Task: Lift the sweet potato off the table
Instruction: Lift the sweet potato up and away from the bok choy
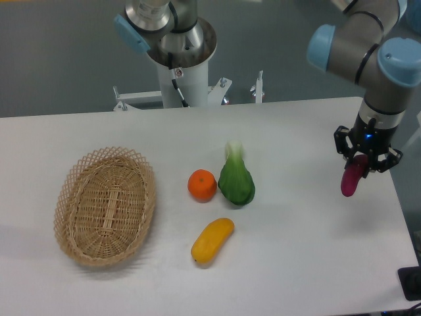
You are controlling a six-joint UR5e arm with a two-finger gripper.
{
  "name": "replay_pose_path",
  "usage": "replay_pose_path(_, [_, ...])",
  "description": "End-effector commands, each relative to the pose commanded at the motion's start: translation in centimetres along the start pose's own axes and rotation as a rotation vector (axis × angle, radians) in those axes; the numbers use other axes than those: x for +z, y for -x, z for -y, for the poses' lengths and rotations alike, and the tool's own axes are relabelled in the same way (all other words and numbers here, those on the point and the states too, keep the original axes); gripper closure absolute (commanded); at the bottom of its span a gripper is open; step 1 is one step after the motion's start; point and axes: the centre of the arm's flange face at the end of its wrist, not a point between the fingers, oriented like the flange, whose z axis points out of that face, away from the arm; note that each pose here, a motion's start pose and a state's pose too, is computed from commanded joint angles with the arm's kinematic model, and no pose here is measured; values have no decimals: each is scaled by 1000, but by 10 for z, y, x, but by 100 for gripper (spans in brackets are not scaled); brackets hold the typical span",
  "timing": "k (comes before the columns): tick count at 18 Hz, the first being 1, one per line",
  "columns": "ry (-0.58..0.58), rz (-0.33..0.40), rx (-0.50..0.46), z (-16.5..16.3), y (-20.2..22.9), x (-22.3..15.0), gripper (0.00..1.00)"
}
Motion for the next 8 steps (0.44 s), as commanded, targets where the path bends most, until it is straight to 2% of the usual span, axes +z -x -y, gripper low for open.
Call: replay_pose_path(8, [1, -1, 12, -4, 1, -1, 92])
